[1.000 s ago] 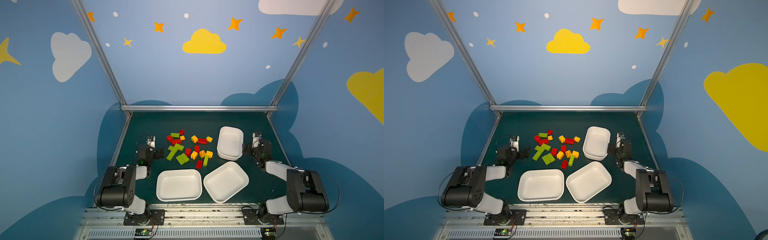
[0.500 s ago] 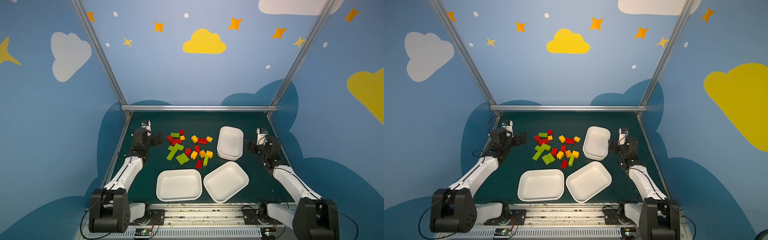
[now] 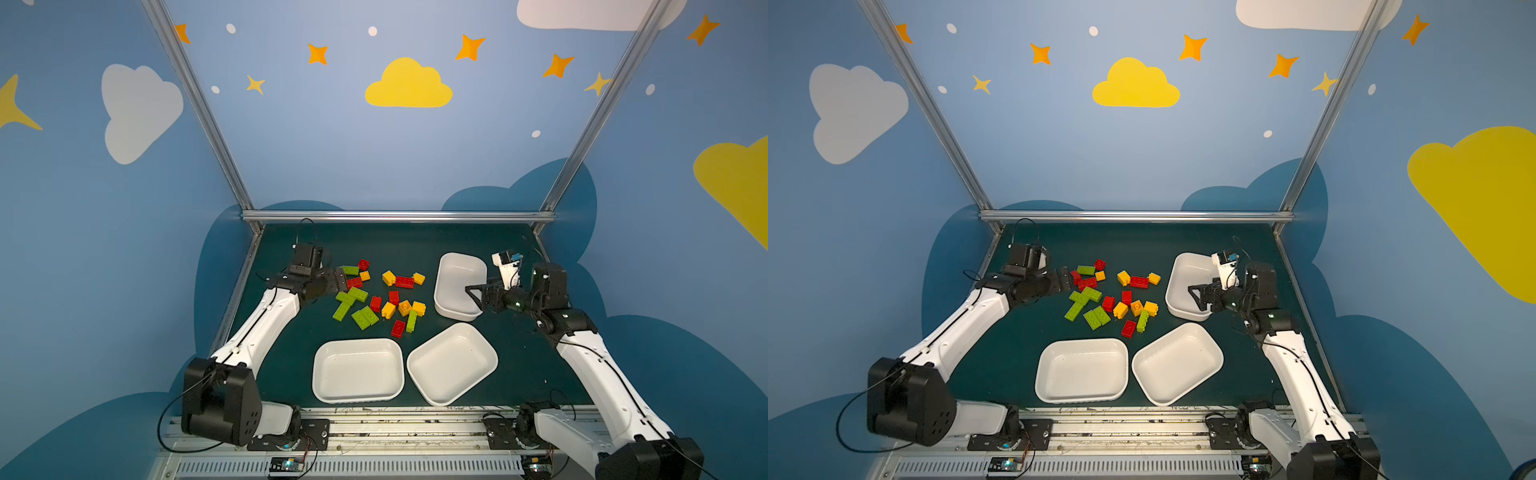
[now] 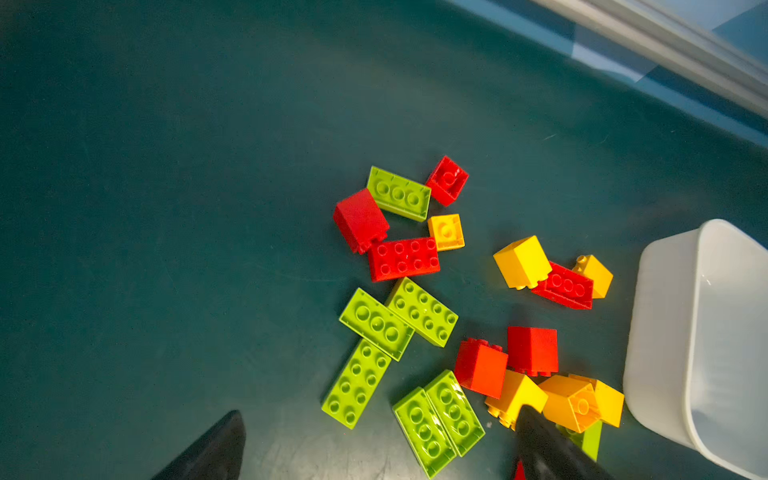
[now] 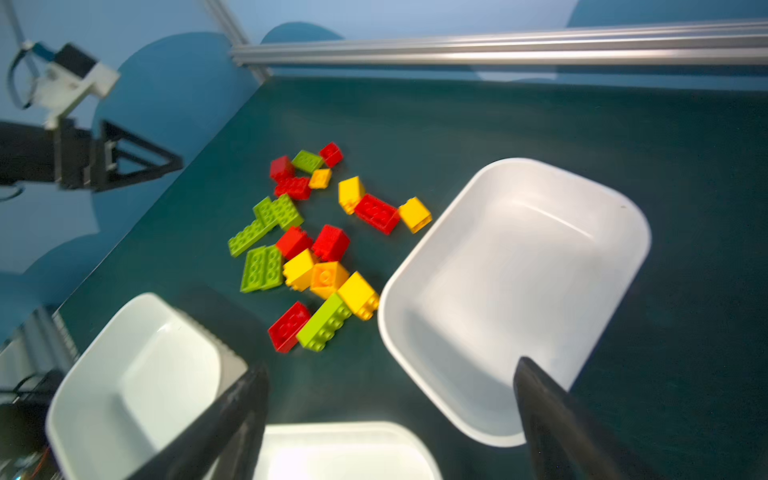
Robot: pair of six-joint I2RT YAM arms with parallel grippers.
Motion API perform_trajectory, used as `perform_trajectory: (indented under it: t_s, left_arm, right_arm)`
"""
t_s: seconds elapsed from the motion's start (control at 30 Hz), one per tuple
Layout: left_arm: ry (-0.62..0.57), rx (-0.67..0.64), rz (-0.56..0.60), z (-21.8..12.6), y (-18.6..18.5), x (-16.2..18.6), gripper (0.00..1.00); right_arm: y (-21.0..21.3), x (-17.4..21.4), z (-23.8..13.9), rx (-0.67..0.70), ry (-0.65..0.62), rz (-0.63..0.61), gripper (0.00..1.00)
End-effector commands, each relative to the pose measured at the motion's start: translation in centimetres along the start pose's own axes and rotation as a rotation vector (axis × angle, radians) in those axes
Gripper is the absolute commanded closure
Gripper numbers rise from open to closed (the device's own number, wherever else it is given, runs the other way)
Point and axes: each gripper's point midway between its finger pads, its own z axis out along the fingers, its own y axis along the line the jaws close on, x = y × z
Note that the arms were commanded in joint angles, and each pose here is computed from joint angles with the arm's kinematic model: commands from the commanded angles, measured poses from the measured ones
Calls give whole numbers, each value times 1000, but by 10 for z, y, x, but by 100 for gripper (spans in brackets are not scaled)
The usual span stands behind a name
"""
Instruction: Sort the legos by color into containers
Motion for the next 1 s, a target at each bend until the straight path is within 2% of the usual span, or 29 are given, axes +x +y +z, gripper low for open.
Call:
perform_trajectory:
  t_s: [0.0, 0.13, 0.3, 0.37, 0.43, 0.57, 0.67, 0.97]
  left_arm:
    - [81, -104, -62, 5, 1, 15, 1]
    - [98, -187, -84, 25, 1, 15, 2]
    - [79, -267, -102, 48, 6, 1, 6]
    - [64, -354, -142, 53, 17, -5, 13]
    - [58, -387, -141, 62, 19, -12, 19]
    - [22, -321, -182, 90, 14, -27, 23]
    - [48, -321, -195, 106, 17, -33, 25]
    - [105, -268, -184, 151, 15, -28, 28]
  right_arm:
    - [39, 18, -3, -127, 128, 14, 10]
    - [61, 22, 3, -175, 185, -18, 11]
    - [78, 17, 15, -200, 195, -60, 11]
    - [82, 17, 21, -203, 203, -71, 11]
    - [86, 18, 26, -208, 210, -79, 11]
    - [91, 20, 33, -213, 225, -99, 11]
    - [92, 23, 33, -209, 236, -102, 11]
    - [88, 28, 32, -192, 256, -106, 10]
